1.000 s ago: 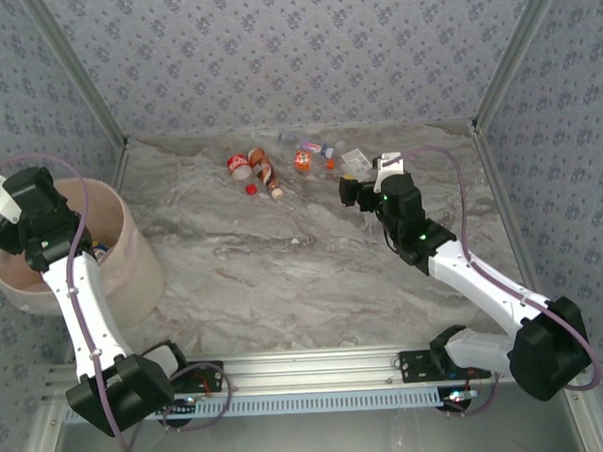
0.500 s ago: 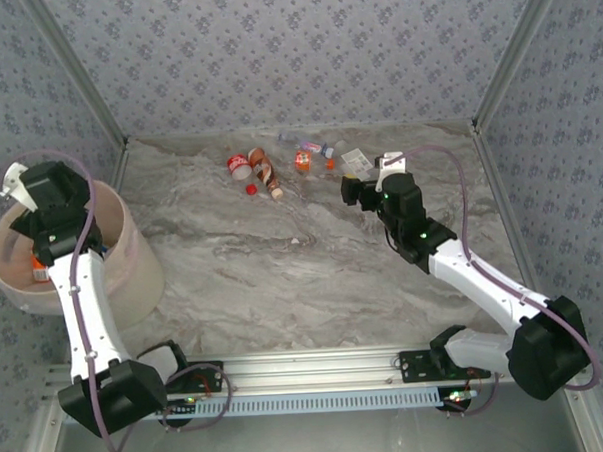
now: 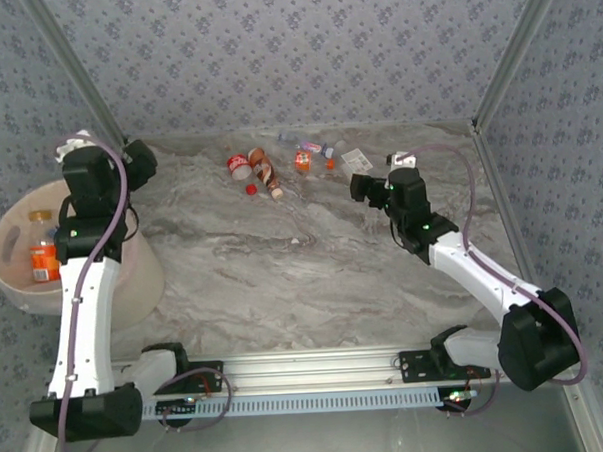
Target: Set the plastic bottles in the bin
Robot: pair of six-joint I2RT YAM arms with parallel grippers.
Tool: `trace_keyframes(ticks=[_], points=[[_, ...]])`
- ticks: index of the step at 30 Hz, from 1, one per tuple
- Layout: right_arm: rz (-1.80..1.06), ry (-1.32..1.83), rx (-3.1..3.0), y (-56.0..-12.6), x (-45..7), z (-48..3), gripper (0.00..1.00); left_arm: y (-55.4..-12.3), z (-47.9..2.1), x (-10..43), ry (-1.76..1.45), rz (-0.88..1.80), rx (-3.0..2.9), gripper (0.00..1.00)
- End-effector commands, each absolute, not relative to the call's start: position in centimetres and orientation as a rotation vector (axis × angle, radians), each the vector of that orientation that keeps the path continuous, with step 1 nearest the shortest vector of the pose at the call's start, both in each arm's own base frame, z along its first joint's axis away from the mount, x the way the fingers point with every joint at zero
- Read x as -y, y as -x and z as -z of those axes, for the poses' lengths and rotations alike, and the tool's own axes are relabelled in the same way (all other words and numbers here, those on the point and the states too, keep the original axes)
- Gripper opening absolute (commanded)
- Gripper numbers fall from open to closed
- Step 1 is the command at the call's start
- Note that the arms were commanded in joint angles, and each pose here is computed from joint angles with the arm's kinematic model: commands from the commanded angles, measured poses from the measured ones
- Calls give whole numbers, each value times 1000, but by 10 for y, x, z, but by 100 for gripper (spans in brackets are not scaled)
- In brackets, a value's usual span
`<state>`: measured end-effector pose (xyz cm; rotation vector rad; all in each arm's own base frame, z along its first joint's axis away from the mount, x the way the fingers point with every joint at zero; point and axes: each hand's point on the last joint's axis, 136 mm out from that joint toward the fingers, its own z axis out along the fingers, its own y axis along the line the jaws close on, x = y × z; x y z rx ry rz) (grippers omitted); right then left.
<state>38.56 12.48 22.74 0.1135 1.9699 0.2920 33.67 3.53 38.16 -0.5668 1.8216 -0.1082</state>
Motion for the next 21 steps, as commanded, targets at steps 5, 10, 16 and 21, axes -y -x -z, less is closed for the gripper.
trace_keyframes(ticks=[5, 10, 16, 21], points=[[-361, -101, -1973, -398, -125, -229, 100, -347, -384, 38, 412, 391, -1842, 98], [-372, 72, -2008, -412, -131, -225, 100, -360, -384, 82, 310, 521, -1867, 98], [-315, 291, -2171, -438, -134, -196, 100, -369, -373, 115, 179, 579, -1925, 98], [-375, 368, -2267, -473, -136, -177, 100, -367, -368, 111, 145, 528, -1934, 98]])
